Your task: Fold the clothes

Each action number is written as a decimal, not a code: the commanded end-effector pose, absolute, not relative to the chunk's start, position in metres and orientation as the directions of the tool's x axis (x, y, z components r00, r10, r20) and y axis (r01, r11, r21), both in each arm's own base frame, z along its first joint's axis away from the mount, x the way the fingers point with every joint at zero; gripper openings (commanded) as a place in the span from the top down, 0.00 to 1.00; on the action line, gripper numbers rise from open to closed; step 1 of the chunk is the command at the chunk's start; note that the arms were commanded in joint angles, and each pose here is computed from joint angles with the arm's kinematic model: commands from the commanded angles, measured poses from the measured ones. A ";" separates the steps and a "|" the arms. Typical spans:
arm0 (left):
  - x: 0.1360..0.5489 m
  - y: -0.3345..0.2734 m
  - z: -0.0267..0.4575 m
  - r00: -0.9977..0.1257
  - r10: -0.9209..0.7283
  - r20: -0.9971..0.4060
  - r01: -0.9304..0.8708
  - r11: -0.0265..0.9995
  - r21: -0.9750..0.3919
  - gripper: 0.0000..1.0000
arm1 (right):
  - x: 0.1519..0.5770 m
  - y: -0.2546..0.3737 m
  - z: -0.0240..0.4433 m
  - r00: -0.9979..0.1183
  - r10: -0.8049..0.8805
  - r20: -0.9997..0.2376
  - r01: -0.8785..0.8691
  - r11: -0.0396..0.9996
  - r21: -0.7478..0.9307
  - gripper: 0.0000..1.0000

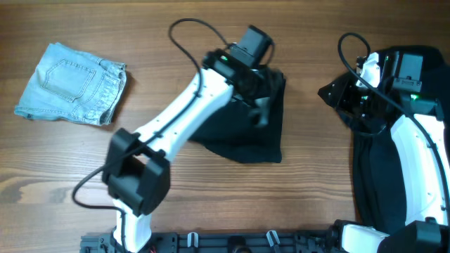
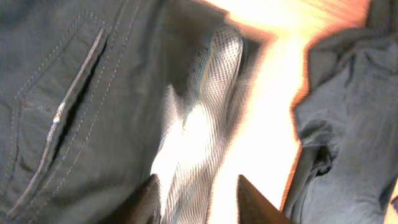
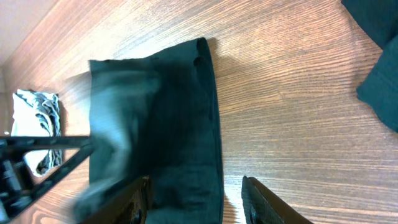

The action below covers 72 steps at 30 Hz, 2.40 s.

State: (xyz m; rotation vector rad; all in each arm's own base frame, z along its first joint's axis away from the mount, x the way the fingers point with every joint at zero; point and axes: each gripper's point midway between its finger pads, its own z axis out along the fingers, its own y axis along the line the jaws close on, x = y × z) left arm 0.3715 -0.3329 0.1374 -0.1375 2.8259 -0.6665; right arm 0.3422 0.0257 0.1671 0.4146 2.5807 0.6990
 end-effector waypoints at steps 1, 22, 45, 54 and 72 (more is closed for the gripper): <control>0.361 -0.362 0.110 -0.962 -0.020 -0.271 0.083 0.928 -0.362 0.03 | 0.340 0.024 0.165 -0.862 0.400 -0.310 0.193 0.827 0.528 0.48; 0.278 -0.172 0.036 -0.948 -0.141 0.285 -0.225 0.931 -0.289 0.91 | 0.243 0.154 -0.017 -0.940 -0.199 0.278 -0.087 0.926 0.368 0.85; 0.355 -0.156 0.107 -0.986 -0.166 0.030 -0.167 0.942 -0.292 0.88 | 0.409 0.121 0.056 -0.926 0.081 -0.369 -0.040 0.950 0.310 0.67; 0.310 -0.136 -0.019 -0.955 -0.295 -0.022 -0.292 0.952 -0.086 0.87 | 0.361 0.096 -0.040 -0.994 0.098 -0.050 0.085 0.972 0.217 0.79; 0.388 -0.136 0.125 -0.965 -0.263 -0.024 -0.234 0.892 -0.387 0.69 | 0.393 0.100 0.111 -0.891 0.047 -0.451 -0.080 0.963 0.259 0.63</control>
